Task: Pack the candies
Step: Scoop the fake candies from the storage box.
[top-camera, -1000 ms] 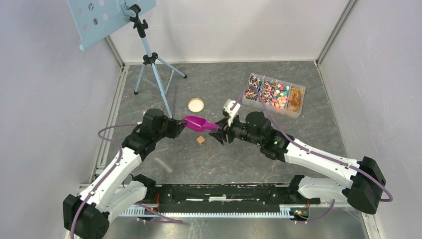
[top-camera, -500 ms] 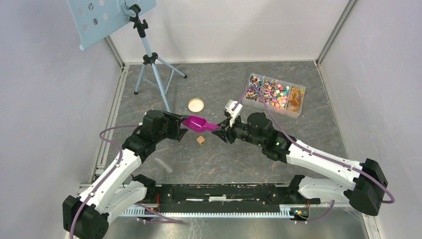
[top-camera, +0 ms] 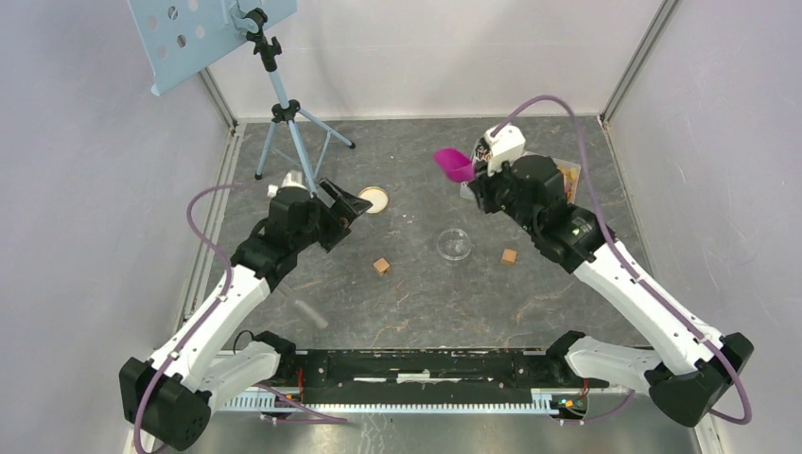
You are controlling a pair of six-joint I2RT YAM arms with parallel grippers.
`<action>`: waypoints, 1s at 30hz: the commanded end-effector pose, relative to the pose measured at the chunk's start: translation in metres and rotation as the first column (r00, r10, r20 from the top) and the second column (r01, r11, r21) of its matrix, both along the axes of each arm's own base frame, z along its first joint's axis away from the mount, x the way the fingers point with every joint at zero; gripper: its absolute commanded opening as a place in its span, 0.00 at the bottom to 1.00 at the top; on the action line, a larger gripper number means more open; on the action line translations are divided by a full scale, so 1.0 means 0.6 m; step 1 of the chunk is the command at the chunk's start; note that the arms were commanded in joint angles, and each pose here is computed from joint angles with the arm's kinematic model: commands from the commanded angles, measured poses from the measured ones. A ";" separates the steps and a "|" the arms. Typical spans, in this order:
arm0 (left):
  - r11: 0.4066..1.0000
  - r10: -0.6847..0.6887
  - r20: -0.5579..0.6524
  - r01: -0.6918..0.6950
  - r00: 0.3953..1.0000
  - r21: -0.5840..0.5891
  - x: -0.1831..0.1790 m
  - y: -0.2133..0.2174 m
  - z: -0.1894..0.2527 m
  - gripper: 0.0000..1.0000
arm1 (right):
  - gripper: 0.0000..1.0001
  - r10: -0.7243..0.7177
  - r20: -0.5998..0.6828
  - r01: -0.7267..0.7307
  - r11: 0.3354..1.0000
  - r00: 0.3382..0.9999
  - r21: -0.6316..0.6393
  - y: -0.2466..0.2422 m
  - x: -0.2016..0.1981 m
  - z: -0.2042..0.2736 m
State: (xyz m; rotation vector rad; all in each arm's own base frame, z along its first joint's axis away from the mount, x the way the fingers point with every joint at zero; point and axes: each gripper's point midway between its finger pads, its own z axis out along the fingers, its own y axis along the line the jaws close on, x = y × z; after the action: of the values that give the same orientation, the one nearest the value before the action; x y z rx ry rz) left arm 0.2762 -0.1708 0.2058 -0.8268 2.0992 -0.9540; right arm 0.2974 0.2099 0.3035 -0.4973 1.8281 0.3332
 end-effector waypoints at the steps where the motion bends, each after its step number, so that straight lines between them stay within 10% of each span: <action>1: 0.921 -0.340 0.175 0.290 0.924 0.259 0.005 -0.030 0.052 1.00 | 0.00 -0.240 -0.050 0.228 0.957 0.969 -0.178 -0.119 0.033 -0.016; 17: 0.631 -0.679 -0.047 0.615 0.732 0.473 -0.036 -0.035 -0.081 1.00 | 0.00 -0.623 -0.238 0.484 0.750 0.745 -0.451 -0.351 0.081 -0.060; 30: 0.620 -0.727 0.001 0.655 0.687 0.433 -0.046 -0.056 -0.070 1.00 | 0.00 -0.640 -0.358 0.452 0.750 0.680 -0.483 -0.376 0.086 -0.127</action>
State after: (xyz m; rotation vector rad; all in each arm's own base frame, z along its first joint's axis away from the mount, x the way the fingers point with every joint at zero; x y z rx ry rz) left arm 0.2489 -0.2003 0.1554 0.2360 2.4201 -0.8394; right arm 0.3462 -0.0079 0.2274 -0.0742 2.4607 -0.3248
